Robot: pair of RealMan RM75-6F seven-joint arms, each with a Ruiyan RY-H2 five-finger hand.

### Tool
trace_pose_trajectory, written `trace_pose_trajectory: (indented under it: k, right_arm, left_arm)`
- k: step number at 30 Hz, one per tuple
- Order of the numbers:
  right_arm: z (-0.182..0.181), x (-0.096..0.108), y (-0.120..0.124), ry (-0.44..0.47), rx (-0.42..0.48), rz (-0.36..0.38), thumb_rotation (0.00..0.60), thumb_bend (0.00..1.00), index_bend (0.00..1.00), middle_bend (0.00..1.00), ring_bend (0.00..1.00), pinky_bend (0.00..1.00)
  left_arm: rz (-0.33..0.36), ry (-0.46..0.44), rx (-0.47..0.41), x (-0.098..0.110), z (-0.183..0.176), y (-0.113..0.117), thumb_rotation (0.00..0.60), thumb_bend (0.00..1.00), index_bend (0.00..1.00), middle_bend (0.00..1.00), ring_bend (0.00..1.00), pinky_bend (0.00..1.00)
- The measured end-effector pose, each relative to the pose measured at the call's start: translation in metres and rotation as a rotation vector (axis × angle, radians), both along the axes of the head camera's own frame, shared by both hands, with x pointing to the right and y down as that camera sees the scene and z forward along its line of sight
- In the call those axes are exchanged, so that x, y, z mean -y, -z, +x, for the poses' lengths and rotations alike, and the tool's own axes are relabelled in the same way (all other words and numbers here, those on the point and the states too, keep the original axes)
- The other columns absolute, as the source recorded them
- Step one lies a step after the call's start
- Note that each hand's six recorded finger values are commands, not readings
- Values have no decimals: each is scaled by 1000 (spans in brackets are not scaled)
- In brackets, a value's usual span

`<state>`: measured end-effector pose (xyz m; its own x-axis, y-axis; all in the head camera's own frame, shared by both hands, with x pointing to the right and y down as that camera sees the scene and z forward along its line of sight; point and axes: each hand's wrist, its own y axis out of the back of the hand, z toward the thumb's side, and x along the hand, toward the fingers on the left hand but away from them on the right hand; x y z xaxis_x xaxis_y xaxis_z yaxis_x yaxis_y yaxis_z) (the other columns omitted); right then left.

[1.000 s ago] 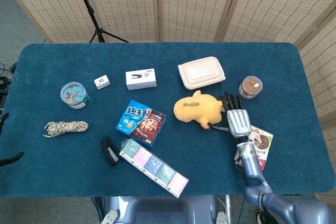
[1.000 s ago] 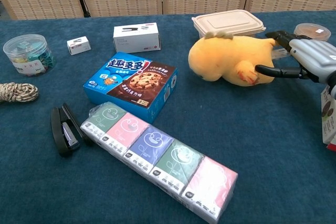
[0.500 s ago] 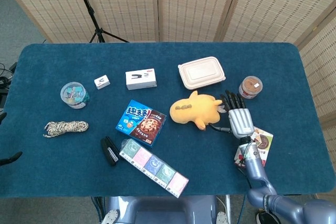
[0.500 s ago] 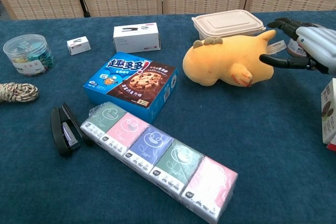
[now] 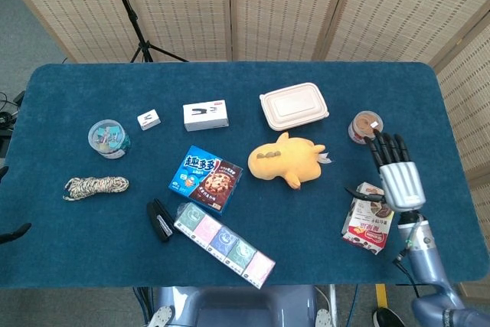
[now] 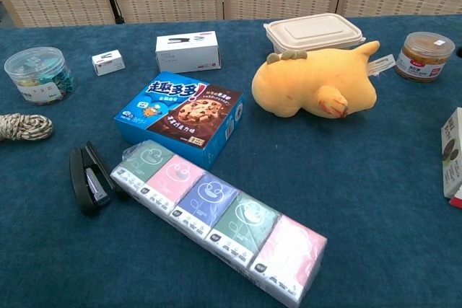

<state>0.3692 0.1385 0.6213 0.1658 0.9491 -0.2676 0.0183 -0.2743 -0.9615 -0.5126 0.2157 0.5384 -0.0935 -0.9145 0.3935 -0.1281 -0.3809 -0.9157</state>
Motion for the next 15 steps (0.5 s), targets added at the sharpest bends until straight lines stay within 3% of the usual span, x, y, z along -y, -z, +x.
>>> trace_pose_trajectory:
  k: [4, 9, 13, 15]
  right_arm:
    - [33, -15, 17, -36, -47, 3, 137, 0, 0, 0, 0, 0]
    - [57, -35, 35, -98, -10, 31, 179, 0, 0, 0, 0, 0]
    - [67, -49, 52, -127, 7, 76, 389, 0, 0, 0, 0, 0]
    - [70, -56, 58, -131, 7, 92, 424, 0, 0, 0, 0, 0]
  left_arm:
    - [10, -11, 3, -2, 3, -1, 600, 0, 0, 0, 0, 0]
    - [23, -46, -4, -6, 5, -4, 600, 0, 0, 0, 0, 0]
    - [26, -48, -6, -7, 6, -6, 600, 0, 0, 0, 0, 0]
    - [24, -52, -3, -8, 7, -7, 600, 0, 0, 0, 0, 0]
